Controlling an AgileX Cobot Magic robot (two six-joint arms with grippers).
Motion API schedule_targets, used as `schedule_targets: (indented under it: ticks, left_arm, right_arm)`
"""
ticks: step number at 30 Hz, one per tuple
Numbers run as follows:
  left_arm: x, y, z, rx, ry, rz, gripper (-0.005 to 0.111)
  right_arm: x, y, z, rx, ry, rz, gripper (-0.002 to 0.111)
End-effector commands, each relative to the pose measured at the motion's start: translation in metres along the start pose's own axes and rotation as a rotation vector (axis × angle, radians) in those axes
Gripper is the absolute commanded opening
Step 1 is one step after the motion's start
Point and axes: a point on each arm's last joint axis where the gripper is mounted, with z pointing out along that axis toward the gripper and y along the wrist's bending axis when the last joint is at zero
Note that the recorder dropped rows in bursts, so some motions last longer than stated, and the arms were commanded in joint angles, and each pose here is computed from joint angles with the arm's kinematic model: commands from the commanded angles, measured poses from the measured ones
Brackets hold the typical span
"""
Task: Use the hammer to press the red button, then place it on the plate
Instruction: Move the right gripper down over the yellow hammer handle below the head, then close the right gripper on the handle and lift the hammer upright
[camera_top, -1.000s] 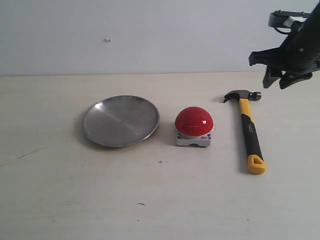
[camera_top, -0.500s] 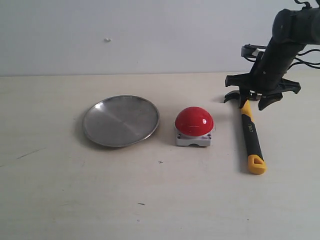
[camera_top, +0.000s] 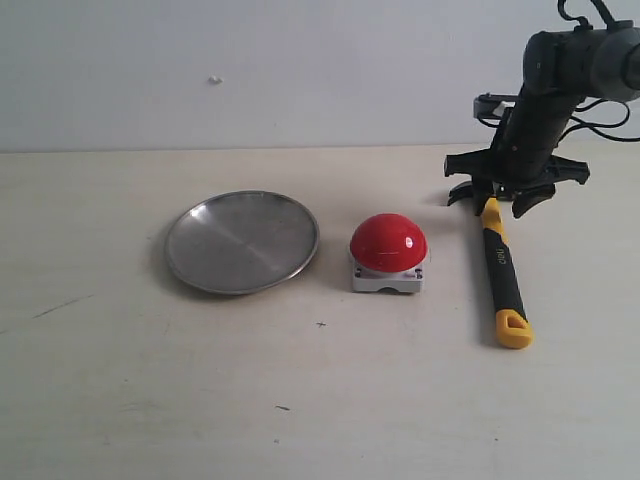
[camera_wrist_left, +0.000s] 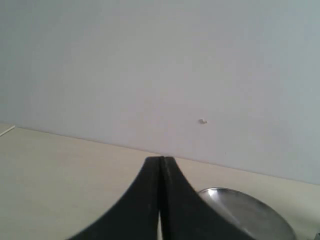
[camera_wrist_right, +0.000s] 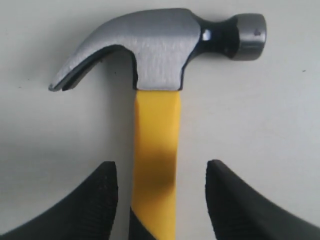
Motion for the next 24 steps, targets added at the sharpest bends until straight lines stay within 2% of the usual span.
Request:
schedule_targets:
  ticks: [1, 10, 16, 22, 24]
  left_arm:
    - [0.0, 0.0, 0.0, 0.0, -0.004, -0.002, 0.0]
    - [0.0, 0.0, 0.0, 0.0, -0.004, -0.002, 0.0]
    - [0.0, 0.0, 0.0, 0.0, -0.004, -0.002, 0.0]
    - [0.0, 0.0, 0.0, 0.0, -0.004, -0.002, 0.0]
    - [0.0, 0.0, 0.0, 0.0, -0.004, -0.002, 0.0]
  right_arm:
    - [-0.007, 0.001, 0.005, 0.003, -0.008, 0.008, 0.053]
    - [-0.01, 0.002, 0.022, 0.011, 0.027, 0.008, 0.052]
    - [-0.011, 0.002, 0.03, 0.016, 0.049, 0.008, 0.043]
    - [-0.007, 0.002, 0.037, 0.023, 0.078, 0.008, 0.042]
    - [-0.006, 0.001, 0.037, 0.025, 0.089, 0.008, 0.038]
